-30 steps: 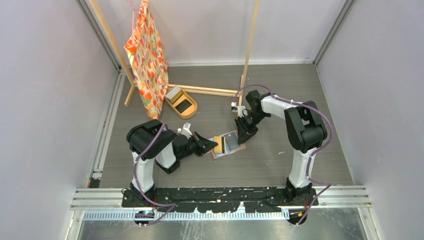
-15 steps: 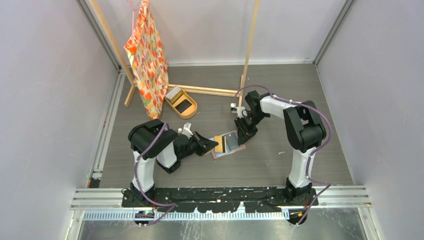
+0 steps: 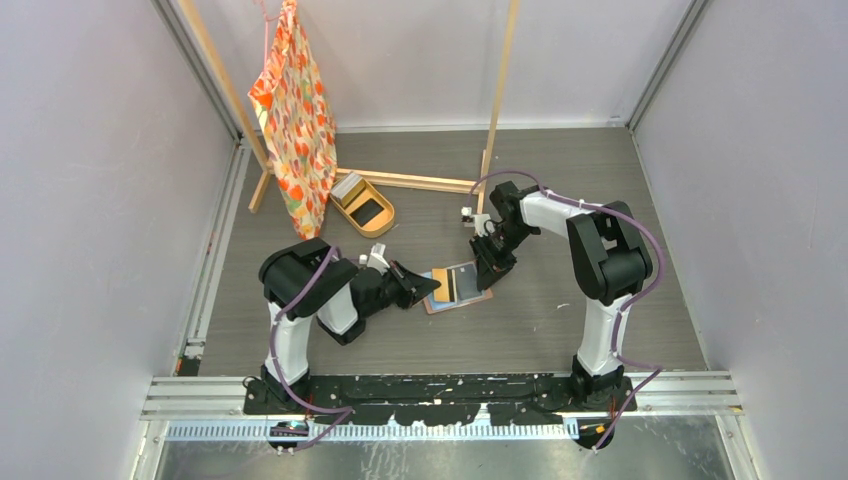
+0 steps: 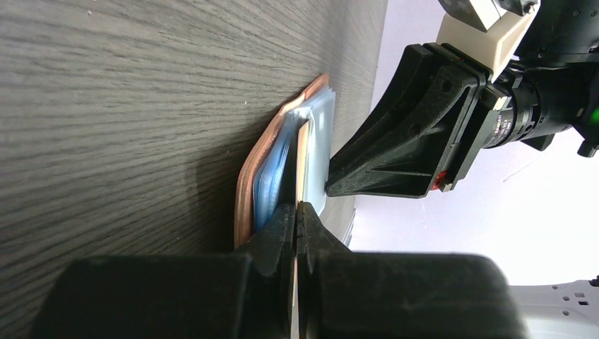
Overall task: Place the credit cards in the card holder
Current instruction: Insert the credit card into the card holder.
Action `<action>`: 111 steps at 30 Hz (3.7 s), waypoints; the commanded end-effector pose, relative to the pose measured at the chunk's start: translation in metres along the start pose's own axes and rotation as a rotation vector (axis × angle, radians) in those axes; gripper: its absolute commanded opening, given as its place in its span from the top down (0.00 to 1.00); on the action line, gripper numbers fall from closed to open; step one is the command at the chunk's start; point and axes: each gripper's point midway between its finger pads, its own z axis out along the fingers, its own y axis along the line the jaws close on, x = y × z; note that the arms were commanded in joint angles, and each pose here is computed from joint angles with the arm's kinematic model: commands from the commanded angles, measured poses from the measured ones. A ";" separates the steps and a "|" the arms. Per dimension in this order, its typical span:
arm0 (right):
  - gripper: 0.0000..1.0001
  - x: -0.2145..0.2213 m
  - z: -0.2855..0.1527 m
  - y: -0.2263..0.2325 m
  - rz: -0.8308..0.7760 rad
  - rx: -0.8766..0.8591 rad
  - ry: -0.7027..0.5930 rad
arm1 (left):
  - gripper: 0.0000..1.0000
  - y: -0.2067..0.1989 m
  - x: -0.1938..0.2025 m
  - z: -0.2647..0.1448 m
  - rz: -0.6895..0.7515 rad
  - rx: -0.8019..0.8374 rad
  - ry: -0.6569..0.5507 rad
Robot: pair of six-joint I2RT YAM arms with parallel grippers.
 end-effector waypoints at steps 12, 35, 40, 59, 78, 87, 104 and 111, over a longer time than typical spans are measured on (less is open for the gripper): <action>0.77 -0.012 -0.003 0.010 -0.043 -0.020 -0.023 | 0.99 -0.002 0.010 -0.009 -0.026 -0.049 0.010; 0.78 -0.012 -0.004 0.010 -0.047 -0.014 -0.025 | 0.99 -0.010 0.019 -0.021 -0.040 -0.034 0.052; 0.78 -0.012 -0.003 0.010 -0.047 -0.012 -0.022 | 1.00 -0.009 0.022 -0.020 -0.044 -0.035 0.071; 0.78 -0.013 -0.004 0.011 -0.054 -0.012 -0.027 | 0.99 0.005 0.005 0.000 0.016 -0.054 -0.018; 0.78 -0.013 -0.002 0.010 -0.050 -0.009 -0.023 | 0.99 0.016 -0.004 0.008 0.074 -0.054 -0.084; 0.78 -0.013 -0.002 0.011 -0.050 -0.010 -0.023 | 0.99 0.017 0.001 0.014 0.093 -0.057 -0.087; 0.78 -0.013 -0.003 0.011 -0.051 -0.011 -0.025 | 1.00 0.013 0.015 0.020 0.159 -0.075 -0.080; 0.78 -0.014 -0.003 0.012 -0.051 -0.011 -0.027 | 0.96 0.012 0.027 0.028 0.143 -0.071 -0.066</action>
